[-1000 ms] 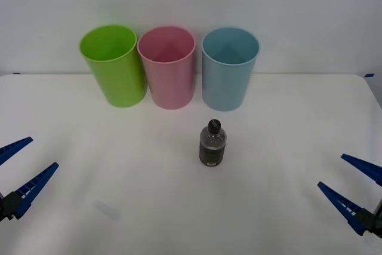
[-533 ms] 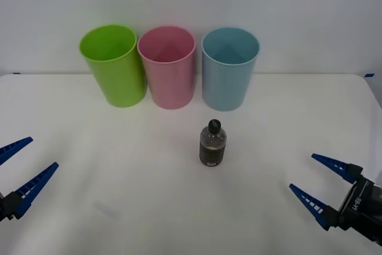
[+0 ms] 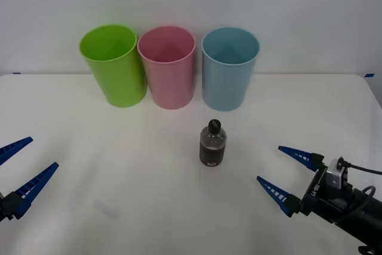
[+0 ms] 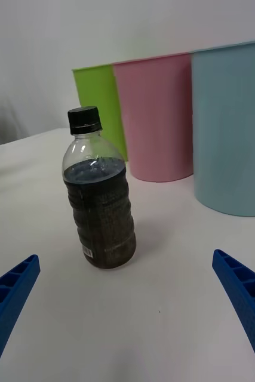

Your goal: Grasp the object on the table and drop it into the matching bin: aluminum can to the light blue bin, PET bottle to the pink bin.

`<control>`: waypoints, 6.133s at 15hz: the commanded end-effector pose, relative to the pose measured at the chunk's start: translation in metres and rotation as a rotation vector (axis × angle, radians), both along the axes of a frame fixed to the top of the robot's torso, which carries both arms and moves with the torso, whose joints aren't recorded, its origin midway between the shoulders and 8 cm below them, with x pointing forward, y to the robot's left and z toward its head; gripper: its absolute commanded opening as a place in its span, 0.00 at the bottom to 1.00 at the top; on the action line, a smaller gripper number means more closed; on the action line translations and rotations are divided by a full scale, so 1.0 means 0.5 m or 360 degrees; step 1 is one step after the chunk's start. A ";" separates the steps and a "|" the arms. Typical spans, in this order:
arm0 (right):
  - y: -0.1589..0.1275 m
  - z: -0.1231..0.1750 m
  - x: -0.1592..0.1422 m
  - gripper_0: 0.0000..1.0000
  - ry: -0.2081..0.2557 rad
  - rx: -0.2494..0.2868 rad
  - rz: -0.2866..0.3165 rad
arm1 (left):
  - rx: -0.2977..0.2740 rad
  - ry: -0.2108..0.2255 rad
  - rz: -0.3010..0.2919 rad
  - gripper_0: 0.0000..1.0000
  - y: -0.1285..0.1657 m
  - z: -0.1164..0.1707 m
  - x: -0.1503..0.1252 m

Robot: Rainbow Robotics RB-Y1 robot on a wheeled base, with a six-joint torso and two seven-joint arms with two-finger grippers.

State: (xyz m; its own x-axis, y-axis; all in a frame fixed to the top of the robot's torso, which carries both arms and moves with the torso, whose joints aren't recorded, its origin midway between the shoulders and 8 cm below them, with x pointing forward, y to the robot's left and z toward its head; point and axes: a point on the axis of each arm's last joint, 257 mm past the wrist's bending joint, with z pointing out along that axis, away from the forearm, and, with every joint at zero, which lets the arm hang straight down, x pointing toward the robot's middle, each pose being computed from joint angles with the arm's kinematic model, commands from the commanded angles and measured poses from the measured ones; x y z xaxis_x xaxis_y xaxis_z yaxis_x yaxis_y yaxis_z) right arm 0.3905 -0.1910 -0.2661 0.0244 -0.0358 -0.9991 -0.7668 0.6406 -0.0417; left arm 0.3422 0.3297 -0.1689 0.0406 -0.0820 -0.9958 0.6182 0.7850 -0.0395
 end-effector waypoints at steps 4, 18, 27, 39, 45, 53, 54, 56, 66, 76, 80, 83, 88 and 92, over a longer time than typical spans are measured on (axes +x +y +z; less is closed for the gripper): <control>0.073 -0.011 0.045 1.00 -0.0010 -0.0041 -0.0008 | 0.0000 0.0000 0.0000 1.00 0.000 0.000 0.000; 0.209 -0.018 0.126 1.00 0.0000 -0.0104 -0.0064 | 0.0000 0.0000 0.0000 1.00 0.000 0.000 0.000; 0.261 -0.018 0.155 1.00 -0.0002 -0.0158 -0.0094 | 0.0000 0.0000 0.0000 1.00 0.000 0.000 0.000; 0.285 -0.019 0.167 0.00 -0.0011 -0.0164 -0.0141 | 0.0000 0.0000 0.0000 1.00 0.000 0.000 0.000; 0.288 -0.018 0.166 0.00 -0.0015 -0.0165 -0.0137 | 0.0000 0.0000 0.0000 1.00 0.000 0.000 0.000; 0.261 0.042 0.142 0.00 -0.0070 -0.0118 -0.0112 | 0.0000 0.0000 0.0000 1.00 0.000 0.000 0.000; 0.253 0.059 0.136 0.00 -0.0089 -0.0110 -0.0114 | 0.0000 0.0000 0.0000 1.00 0.000 0.000 0.000; 0.242 0.099 0.114 0.00 -0.0104 -0.0069 -0.0108 | 0.0000 0.0000 0.0000 1.00 0.000 0.000 0.000; 0.183 0.320 0.047 0.00 0.0017 0.0313 -0.0055 | 0.0000 0.0000 0.0000 1.00 0.000 0.000 0.000; 0.148 0.521 0.054 0.00 0.0015 0.0514 0.0011 | 0.0000 0.0000 0.0000 1.00 0.000 0.000 0.000; 0.164 0.571 0.095 0.00 -0.0042 0.0516 0.0051 | 0.0000 0.0000 0.0000 1.00 0.000 0.000 0.000; 0.201 0.588 0.146 0.00 -0.0039 0.0510 0.0097 | 0.0000 0.0000 0.0000 1.00 0.000 0.000 0.000; 0.289 0.600 0.272 0.00 -0.0074 0.0536 0.0072 | 0.0000 0.0000 0.0000 1.00 0.000 0.000 0.000; 0.386 0.594 0.372 0.00 -0.0069 0.0522 0.0020 | 0.0000 0.0000 0.0000 1.00 0.000 0.000 0.000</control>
